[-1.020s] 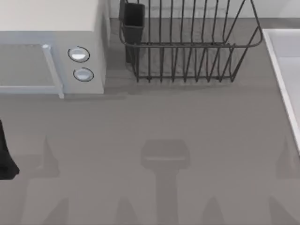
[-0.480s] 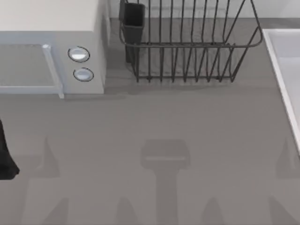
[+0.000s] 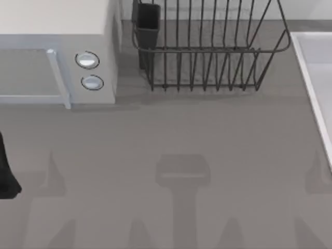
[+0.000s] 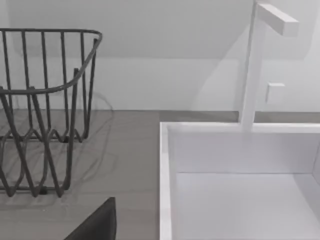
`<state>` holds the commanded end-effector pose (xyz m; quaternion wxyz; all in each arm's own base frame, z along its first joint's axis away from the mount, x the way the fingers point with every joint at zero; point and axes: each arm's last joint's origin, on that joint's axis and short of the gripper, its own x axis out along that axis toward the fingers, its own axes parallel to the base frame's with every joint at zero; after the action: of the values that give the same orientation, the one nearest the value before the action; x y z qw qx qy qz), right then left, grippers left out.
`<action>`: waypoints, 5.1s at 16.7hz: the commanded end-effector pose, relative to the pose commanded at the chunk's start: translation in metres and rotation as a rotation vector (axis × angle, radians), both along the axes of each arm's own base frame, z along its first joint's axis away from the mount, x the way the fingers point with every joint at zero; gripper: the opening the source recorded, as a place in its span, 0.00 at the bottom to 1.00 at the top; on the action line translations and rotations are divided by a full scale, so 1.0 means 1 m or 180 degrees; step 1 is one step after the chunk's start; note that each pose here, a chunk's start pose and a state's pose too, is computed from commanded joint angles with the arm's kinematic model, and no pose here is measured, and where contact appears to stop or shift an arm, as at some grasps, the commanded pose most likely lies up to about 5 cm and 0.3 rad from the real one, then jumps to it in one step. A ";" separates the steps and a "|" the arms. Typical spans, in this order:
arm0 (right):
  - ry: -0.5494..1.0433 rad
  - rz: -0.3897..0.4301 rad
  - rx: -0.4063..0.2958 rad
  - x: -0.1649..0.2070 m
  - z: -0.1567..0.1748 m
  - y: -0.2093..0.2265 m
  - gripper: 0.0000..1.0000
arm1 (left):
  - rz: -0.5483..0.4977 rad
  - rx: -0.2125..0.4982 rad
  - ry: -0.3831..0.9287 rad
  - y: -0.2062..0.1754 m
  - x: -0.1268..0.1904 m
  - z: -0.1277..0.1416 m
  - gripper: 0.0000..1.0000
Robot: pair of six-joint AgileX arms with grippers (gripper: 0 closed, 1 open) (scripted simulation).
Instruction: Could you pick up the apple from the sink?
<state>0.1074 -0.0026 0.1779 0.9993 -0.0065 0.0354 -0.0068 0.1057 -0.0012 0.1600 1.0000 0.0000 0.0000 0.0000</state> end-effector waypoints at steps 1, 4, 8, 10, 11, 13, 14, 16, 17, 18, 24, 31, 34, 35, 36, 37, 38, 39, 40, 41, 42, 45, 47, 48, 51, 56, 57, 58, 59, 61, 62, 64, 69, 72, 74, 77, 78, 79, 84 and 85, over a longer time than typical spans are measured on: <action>0.0118 -0.0020 -0.0018 0.002 0.008 -0.001 1.00 | 0.0000 0.0000 0.0000 0.000 0.000 0.000 1.00; 0.0607 -0.0089 -0.0081 0.016 0.038 -0.004 1.00 | 0.0000 0.0000 0.0000 0.000 0.000 0.000 1.00; 0.1484 -0.0173 -0.0151 0.060 0.078 -0.013 1.00 | 0.0000 0.0000 0.0000 0.000 0.000 0.000 1.00; 0.1980 -0.0198 -0.0167 0.094 0.090 -0.020 1.00 | 0.0000 0.0000 0.0000 0.000 0.000 0.000 1.00; 0.2234 -0.0205 -0.0168 0.113 0.092 -0.025 1.00 | 0.0000 0.0000 0.0000 0.000 0.000 0.000 1.00; 0.2742 -0.0206 -0.0157 0.152 0.091 -0.036 1.00 | 0.0000 0.0000 0.0000 0.000 0.000 0.000 1.00; 0.2990 -0.0200 -0.0145 0.172 0.086 -0.042 1.00 | 0.0000 0.0000 0.0000 0.000 0.000 0.000 1.00; 0.3464 -0.0176 -0.0108 0.210 0.070 -0.055 1.00 | 0.0000 0.0000 0.0000 0.000 0.000 0.000 1.00; 0.3685 -0.0160 -0.0085 0.227 0.059 -0.061 1.00 | 0.0000 0.0000 0.0000 0.000 0.000 0.000 1.00; 0.3892 -0.0141 -0.0059 0.242 0.048 -0.067 1.00 | 0.0000 0.0000 0.0000 0.000 0.000 0.000 1.00; 0.4699 -0.0037 0.0074 0.293 -0.012 -0.093 1.00 | 0.0000 0.0000 0.0000 0.000 0.000 0.000 1.00; 0.4771 -0.0013 0.0077 0.297 -0.019 -0.093 1.00 | 0.0000 0.0000 0.0000 0.000 0.000 0.000 1.00; 0.4797 -0.0010 0.0084 0.299 -0.034 -0.094 1.00 | 0.0000 0.0000 0.0000 0.000 0.000 0.000 1.00; 0.4803 -0.0010 0.0086 0.300 -0.046 -0.094 1.00 | 0.0000 0.0000 0.0000 0.000 0.000 0.000 1.00; 0.4797 -0.0012 0.0085 0.302 -0.060 -0.095 1.00 | 0.0000 0.0000 0.0000 0.000 0.000 0.000 1.00; 0.4780 -0.0016 0.0083 0.304 -0.075 -0.096 1.00 | 0.0000 0.0000 0.0000 0.000 0.000 0.000 1.00; 0.4755 -0.0021 0.0079 0.305 -0.092 -0.096 1.00 | 0.0000 0.0000 0.0000 0.000 0.000 0.000 1.00; 0.4731 -0.0026 0.0076 0.305 -0.109 -0.097 1.00 | 0.0000 0.0000 0.0000 0.000 0.000 0.000 1.00; 0.4718 -0.0029 0.0074 0.305 -0.125 -0.097 1.00 | 0.0000 0.0000 0.0000 0.000 0.000 0.000 1.00; 0.4721 -0.0030 0.0076 0.303 -0.140 -0.097 1.00 | 0.0000 0.0000 0.0000 0.000 0.000 0.000 1.00; 0.4736 -0.0029 0.0081 0.301 -0.153 -0.096 1.00 | 0.0000 0.0000 0.0000 0.000 0.000 0.000 1.00; 0.4774 -0.0024 0.0090 0.297 -0.170 -0.096 1.00 | 0.0000 0.0000 0.0000 0.000 0.000 0.000 1.00; 0.4774 -0.0024 0.0090 0.297 -0.170 -0.096 1.00 | 0.0000 0.0000 0.0000 0.000 0.000 0.000 1.00; 0.4774 -0.0024 0.0090 0.297 -0.170 -0.096 1.00 | 0.0000 0.0000 0.0000 0.000 0.000 0.000 1.00; 0.4774 -0.0024 0.0090 0.297 -0.170 -0.096 0.77 | 0.0000 0.0000 0.0000 0.000 0.000 0.000 1.00; 0.4774 -0.0024 0.0090 0.297 -0.170 -0.096 0.40 | 0.0000 0.0000 0.0000 0.000 0.000 0.000 1.00; 0.4774 -0.0024 0.0090 0.297 -0.170 -0.096 0.32 | 0.0000 0.0000 0.0000 0.000 0.000 0.000 1.00; 0.4774 -0.0024 0.0090 0.297 -0.170 -0.096 0.25 | 0.0000 0.0000 0.0000 0.000 0.000 0.000 1.00; 0.4774 -0.0024 0.0090 0.297 -0.170 -0.096 0.17 | 0.0000 0.0000 0.0000 0.000 0.000 0.000 1.00; 0.4774 -0.0024 0.0090 0.297 -0.170 -0.096 0.02 | 0.0000 0.0000 0.0000 0.000 0.000 0.000 1.00; 0.4774 -0.0024 0.0090 0.297 -0.170 -0.096 0.00 | 0.0000 0.0000 0.0000 0.000 0.000 0.000 1.00; 0.4774 -0.0024 0.0090 0.297 -0.170 -0.096 0.00 | 0.0000 0.0000 0.0000 0.000 0.000 0.000 1.00; 0.4774 -0.0024 0.0090 0.297 -0.170 -0.096 0.00 | 0.0000 0.0000 0.0000 0.000 0.000 0.000 1.00; 0.4613 -0.0032 0.0096 0.305 -0.140 -0.096 0.00 | 0.0000 0.0000 0.0000 0.000 0.000 0.000 1.00; 0.4598 -0.0034 0.0093 0.313 -0.126 -0.099 0.00 | 0.0000 0.0000 0.0000 0.000 0.000 0.000 1.00; 0.4598 -0.0034 0.0093 0.326 -0.084 -0.103 0.00 | 0.0000 0.0000 0.0000 0.000 0.000 0.000 1.00; 0.4622 -0.0030 0.0098 0.329 -0.066 -0.103 0.00 | 0.0000 0.0000 0.0000 0.000 0.000 0.000 1.00; 0.4657 -0.0025 0.0105 0.330 -0.046 -0.104 0.00 | 0.0000 0.0000 0.0000 0.000 0.000 0.000 1.00; 0.4732 -0.0014 0.0121 0.317 0.058 -0.100 0.00 | 0.0000 0.0000 0.0000 0.000 0.000 0.000 1.00; 0.4702 -0.0019 0.0115 0.313 0.074 -0.099 0.00 | 0.0000 0.0000 0.0000 0.000 0.000 0.000 1.00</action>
<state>0.4205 -0.1014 0.2524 0.7151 0.0071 0.6990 -0.0028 0.1057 -0.0012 0.1600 1.0000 0.0000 0.0000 0.0000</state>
